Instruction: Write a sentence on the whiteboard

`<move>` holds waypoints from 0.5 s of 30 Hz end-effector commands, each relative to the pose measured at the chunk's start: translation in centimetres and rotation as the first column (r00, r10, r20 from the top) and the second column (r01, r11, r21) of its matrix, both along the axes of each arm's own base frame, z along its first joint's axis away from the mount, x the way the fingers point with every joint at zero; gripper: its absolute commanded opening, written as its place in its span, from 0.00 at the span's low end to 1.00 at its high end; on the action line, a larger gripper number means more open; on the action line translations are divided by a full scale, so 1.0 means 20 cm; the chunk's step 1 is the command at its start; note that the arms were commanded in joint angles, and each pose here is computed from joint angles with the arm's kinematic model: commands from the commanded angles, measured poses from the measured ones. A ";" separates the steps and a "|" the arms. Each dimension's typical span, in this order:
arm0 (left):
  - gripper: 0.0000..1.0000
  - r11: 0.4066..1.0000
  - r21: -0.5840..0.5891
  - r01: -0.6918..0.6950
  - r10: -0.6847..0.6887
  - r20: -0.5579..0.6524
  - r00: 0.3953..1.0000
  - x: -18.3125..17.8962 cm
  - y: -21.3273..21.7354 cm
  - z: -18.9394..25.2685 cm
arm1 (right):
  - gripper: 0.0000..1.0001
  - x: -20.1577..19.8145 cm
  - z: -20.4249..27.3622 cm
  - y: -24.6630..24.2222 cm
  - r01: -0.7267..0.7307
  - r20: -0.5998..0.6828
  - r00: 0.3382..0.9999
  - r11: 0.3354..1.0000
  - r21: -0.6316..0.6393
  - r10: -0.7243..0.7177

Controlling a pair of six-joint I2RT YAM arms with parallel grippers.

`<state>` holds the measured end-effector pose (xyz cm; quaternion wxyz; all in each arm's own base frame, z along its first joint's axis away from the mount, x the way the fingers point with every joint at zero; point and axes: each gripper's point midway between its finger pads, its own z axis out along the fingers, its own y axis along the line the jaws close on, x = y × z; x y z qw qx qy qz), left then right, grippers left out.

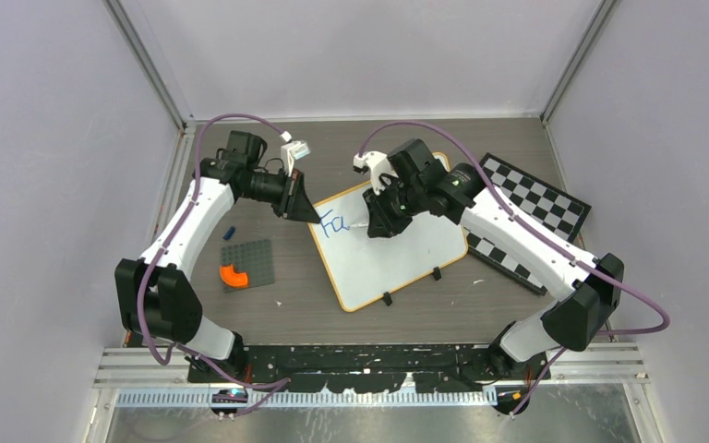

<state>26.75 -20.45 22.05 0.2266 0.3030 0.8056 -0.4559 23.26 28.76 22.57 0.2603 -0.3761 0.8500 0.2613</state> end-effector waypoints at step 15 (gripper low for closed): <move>0.00 0.999 0.018 0.050 -0.050 -0.006 0.999 -0.07 -0.02 0.00 | 0.00 0.07 0.21 -0.02 0.002 0.048 0.999 0.992 0.125 -0.008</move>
